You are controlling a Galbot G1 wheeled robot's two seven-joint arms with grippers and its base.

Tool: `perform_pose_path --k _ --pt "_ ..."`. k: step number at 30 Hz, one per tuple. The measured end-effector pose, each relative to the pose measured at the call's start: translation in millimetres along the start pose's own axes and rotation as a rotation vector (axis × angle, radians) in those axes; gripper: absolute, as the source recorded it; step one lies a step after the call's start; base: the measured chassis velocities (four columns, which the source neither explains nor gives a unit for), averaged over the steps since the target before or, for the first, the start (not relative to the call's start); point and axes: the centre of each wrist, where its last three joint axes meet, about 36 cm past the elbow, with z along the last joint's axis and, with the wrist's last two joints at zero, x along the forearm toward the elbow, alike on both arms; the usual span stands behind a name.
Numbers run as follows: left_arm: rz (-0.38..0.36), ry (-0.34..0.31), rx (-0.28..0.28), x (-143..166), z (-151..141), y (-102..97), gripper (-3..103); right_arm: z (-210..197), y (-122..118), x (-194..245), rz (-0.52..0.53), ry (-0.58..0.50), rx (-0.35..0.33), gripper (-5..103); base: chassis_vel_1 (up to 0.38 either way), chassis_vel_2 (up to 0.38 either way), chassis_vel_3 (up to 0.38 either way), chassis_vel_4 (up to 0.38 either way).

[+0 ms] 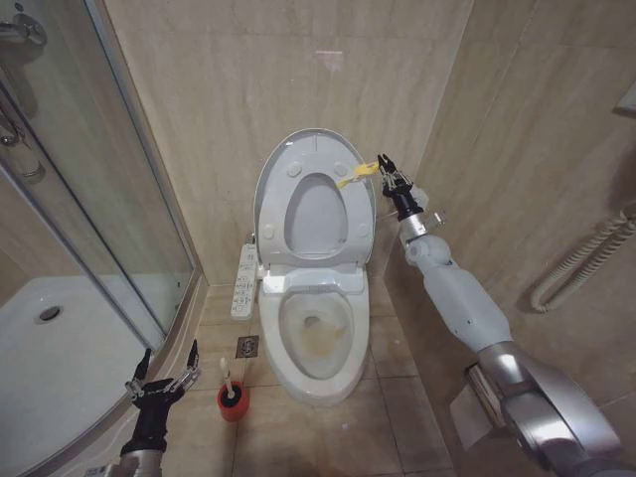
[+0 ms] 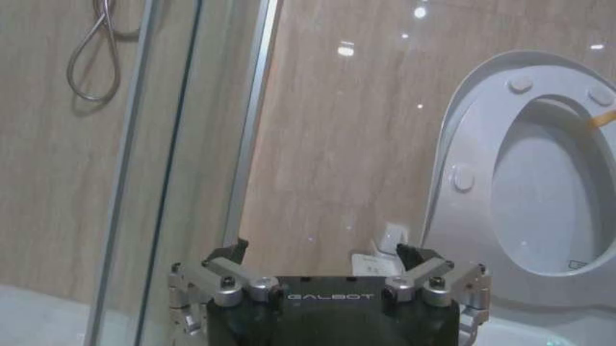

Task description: Open the toilet lid, clean the toilet bowl with a toilet brush, close the toilet lid, and flush.

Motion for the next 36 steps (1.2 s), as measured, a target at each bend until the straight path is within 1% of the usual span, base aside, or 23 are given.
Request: perform_pose_path --k 11,17,24,30,31,34,36 --pt "-0.004 -0.017 -0.024 0 -7 9.1 100 13 -11 -1 0.000 0.029 -0.008 14 0.000 0.000 0.000 0.000" --pt "-0.006 -0.015 -0.024 1 -6 10.0 100 16 -8 -1 0.003 0.025 -0.018 14 0.000 0.000 0.000 0.000" --pt "-0.003 -0.019 -0.017 -1 -6 8.3 100 11 -1 -3 -0.014 0.010 -0.023 13 0.000 0.000 0.000 0.000" --pt "0.000 -0.019 -0.018 -3 -4 9.2 100 5 0 -1 -0.021 0.001 -0.030 13 0.000 0.000 0.000 0.000" --pt "0.001 -0.018 -0.019 -3 -4 9.6 100 4 1 1 -0.026 -0.002 -0.032 40 0.000 0.000 0.000 0.000" --pt "0.003 -0.016 -0.020 -5 -2 10.5 100 1 4 5 -0.040 -0.010 -0.037 40 0.000 0.000 0.000 0.000" --pt "0.006 -0.014 -0.020 -7 -1 11.3 100 -3 11 10 -0.053 -0.026 -0.049 40 0.000 0.000 0.000 0.000"
